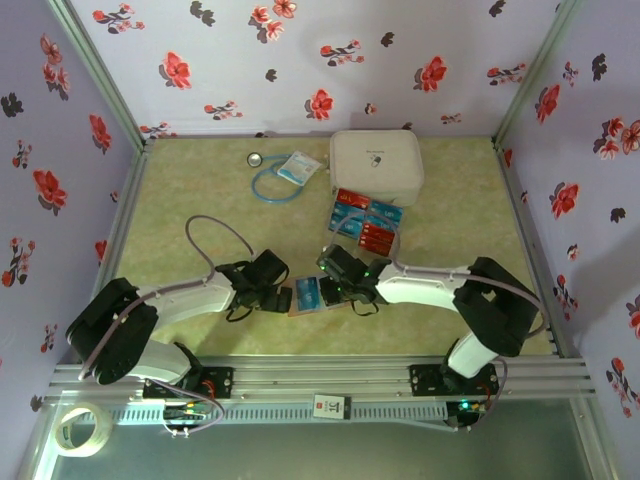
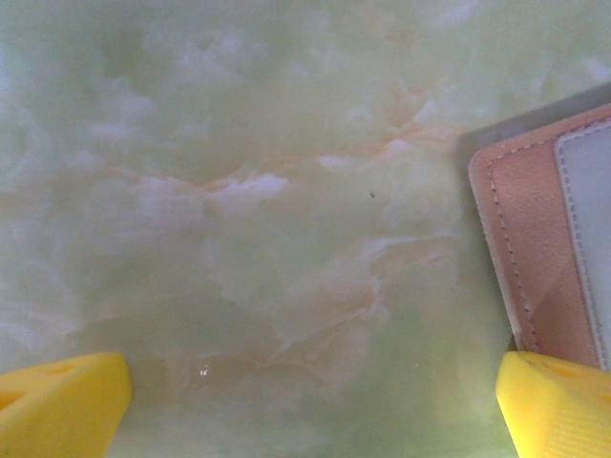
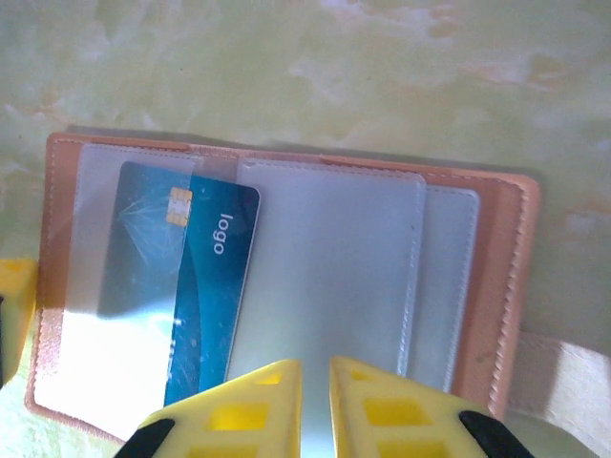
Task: Put the credit cards into the card holder
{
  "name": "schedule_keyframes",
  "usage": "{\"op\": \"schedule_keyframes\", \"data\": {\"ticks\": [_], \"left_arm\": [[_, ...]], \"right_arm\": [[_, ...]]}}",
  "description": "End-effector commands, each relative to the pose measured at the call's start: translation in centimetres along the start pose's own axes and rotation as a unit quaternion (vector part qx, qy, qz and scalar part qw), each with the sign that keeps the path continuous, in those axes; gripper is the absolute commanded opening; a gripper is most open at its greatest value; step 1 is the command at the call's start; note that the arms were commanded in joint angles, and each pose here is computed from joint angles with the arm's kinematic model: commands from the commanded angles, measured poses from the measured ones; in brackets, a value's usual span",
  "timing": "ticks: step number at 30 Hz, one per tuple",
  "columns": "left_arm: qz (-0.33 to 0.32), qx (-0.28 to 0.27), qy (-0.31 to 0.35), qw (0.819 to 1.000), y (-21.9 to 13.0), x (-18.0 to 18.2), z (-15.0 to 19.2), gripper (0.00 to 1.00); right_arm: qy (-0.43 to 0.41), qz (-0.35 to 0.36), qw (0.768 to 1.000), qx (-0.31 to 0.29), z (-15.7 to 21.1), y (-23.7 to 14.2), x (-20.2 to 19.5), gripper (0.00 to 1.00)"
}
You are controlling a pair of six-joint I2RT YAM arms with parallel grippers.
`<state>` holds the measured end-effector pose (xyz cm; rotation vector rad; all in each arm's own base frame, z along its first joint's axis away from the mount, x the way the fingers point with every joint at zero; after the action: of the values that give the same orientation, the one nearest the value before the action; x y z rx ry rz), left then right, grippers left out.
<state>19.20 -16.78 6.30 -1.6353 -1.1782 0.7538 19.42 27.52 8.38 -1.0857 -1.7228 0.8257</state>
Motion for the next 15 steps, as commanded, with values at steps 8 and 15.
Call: {"op": "schedule_keyframes", "data": {"ticks": [8, 15], "left_arm": [[0.001, -0.036, -0.007, 0.999, -1.5, 0.7, -2.1, 1.0], [0.0, -0.031, -0.006, 1.0, -1.2, 0.6, -2.1, 1.0]], "right_arm": [[0.016, -0.04, 0.999, -0.022, -2.7, -1.3, 1.4, 0.13], [0.026, -0.058, 0.998, -0.007, -2.8, 0.5, 2.0, 0.1]]}}
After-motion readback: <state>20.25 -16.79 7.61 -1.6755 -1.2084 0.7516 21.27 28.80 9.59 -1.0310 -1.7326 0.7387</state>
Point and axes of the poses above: each hand's point on the last joint's axis, 136 mm out from that joint toward the fingers, its own y axis out along the fingers, its own x axis along the line the jaws close on, z = x × y, the point moved 5 cm from there along -y, back along the fingers, and after that the axes turned 10 degrees about y, right-handed, at the moved point
